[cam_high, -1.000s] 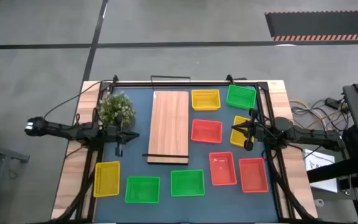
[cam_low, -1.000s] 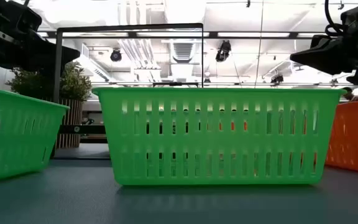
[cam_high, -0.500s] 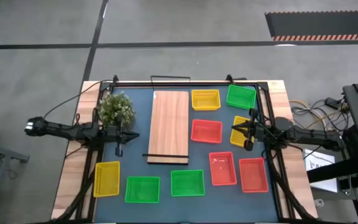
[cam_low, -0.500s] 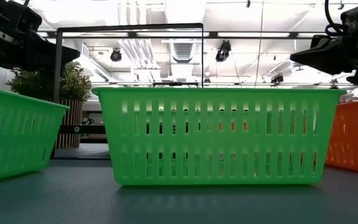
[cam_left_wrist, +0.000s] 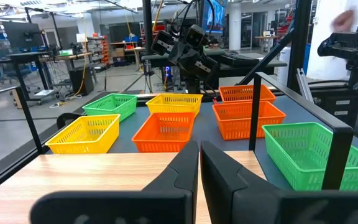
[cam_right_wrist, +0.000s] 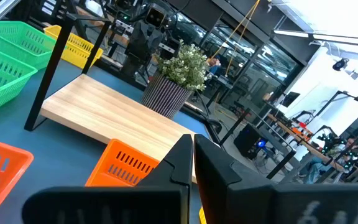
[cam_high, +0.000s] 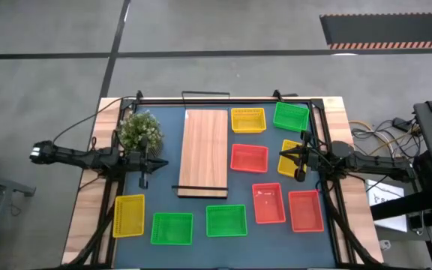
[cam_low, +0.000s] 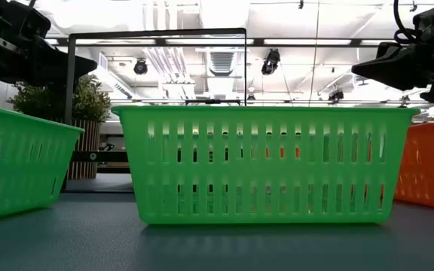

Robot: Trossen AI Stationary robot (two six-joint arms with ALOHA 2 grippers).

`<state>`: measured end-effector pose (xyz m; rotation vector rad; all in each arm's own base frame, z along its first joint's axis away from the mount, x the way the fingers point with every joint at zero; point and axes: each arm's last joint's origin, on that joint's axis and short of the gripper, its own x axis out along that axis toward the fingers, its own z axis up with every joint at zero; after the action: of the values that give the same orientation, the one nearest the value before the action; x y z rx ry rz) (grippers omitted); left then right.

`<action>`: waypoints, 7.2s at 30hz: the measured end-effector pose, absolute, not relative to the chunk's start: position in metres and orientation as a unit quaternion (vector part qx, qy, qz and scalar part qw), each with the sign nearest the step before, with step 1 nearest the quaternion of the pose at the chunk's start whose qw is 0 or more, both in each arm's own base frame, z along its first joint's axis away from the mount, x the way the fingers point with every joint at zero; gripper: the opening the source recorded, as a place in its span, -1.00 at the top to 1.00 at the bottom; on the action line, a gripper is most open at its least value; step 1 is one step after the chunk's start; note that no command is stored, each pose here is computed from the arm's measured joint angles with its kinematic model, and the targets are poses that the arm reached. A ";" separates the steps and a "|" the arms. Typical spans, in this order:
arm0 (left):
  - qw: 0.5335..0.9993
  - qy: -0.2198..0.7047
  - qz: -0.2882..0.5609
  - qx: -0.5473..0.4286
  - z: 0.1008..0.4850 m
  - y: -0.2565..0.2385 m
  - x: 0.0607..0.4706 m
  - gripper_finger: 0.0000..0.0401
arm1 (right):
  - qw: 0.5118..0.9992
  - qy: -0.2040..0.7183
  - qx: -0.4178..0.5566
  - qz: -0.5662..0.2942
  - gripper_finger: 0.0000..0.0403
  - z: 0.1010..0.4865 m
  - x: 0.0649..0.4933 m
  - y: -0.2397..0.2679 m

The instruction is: Stack baskets on shelf by color

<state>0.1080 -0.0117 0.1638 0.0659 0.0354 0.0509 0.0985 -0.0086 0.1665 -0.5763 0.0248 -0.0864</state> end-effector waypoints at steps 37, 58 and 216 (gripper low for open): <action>0.999 0.018 0.025 0.033 0.164 -0.012 0.108 1.00 | 0.958 0.012 -0.284 -0.043 0.96 0.166 0.098 -0.009; 0.996 -0.072 -0.002 -0.048 0.181 -0.013 0.108 1.00 | 0.938 0.010 -0.332 -0.100 0.96 0.171 0.098 -0.012; 0.836 0.513 -0.150 -0.127 0.272 -0.287 0.248 0.99 | 0.987 -0.109 0.010 -0.115 0.96 0.187 0.096 -0.012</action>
<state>0.2483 -0.2872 0.2716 -0.2685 1.0862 -0.3185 0.0956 -0.0125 0.1871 0.0199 -0.2187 -0.2316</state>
